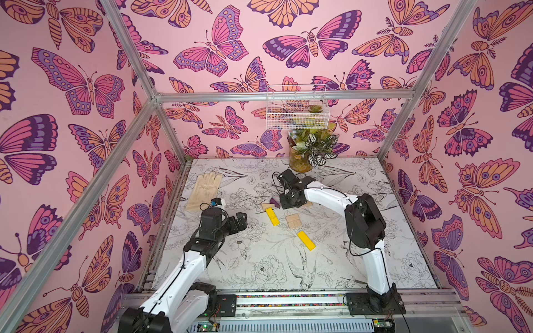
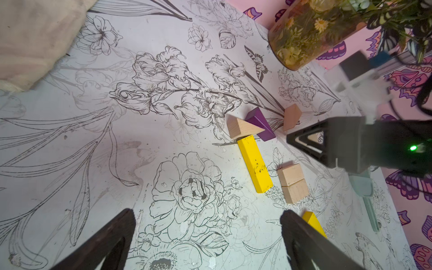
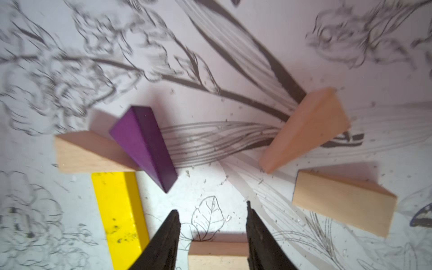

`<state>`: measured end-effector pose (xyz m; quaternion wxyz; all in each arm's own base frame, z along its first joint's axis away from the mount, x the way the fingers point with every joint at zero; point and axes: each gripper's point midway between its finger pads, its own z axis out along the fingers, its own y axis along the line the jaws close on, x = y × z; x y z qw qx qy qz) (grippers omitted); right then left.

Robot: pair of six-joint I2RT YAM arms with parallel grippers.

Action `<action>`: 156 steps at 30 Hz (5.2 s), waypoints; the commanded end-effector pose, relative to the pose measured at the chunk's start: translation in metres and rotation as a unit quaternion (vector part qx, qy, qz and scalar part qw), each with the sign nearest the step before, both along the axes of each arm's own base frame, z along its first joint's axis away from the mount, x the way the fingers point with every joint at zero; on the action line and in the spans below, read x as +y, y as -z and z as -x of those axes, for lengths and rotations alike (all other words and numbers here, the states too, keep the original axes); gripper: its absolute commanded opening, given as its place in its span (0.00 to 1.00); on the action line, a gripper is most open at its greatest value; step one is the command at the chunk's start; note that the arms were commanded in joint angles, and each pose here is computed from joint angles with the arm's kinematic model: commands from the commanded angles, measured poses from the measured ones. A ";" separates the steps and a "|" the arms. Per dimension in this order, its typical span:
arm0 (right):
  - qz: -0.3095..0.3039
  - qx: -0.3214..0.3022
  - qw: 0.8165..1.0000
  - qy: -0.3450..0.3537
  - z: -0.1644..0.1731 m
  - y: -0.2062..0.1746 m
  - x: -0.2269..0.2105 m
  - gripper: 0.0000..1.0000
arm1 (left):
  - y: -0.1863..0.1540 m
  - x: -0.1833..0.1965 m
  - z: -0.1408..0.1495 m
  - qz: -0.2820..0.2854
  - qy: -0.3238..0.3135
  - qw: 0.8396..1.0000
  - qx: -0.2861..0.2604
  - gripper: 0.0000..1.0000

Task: Assemble a small pinwheel with building blocks
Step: Adjust the building block at the center of the board, then move the building block to the center of the board, then pick up the building block from the center of the board, then assemble the building block at the center of the board.

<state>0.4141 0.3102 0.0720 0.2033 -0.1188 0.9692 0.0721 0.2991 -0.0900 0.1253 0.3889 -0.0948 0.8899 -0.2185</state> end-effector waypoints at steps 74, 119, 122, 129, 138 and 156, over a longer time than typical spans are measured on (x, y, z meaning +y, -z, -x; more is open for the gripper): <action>-0.109 -0.048 0.993 -0.007 0.220 -0.081 -0.120 0.72 | 0.074 -0.133 -0.123 -0.361 0.428 0.828 0.041 0.62; -0.132 -0.052 0.987 0.071 0.237 -0.067 -0.170 0.68 | 0.107 -0.173 0.030 -0.302 0.514 0.776 0.206 0.00; -0.132 -0.052 0.987 0.072 0.237 -0.065 -0.170 0.68 | 0.107 -0.179 0.032 -0.304 0.511 0.777 0.206 0.01; -0.135 -0.051 0.987 0.074 0.236 -0.064 -0.170 0.67 | 0.112 -0.189 0.034 -0.303 0.499 0.783 0.216 0.01; -0.137 -0.050 0.986 0.076 0.238 -0.062 -0.170 0.67 | 0.120 -0.189 0.034 -0.298 0.478 0.792 0.235 0.19; -0.127 -0.064 0.987 0.068 0.235 -0.070 -0.173 0.68 | 0.090 -0.198 0.025 -0.284 0.457 0.818 0.204 0.57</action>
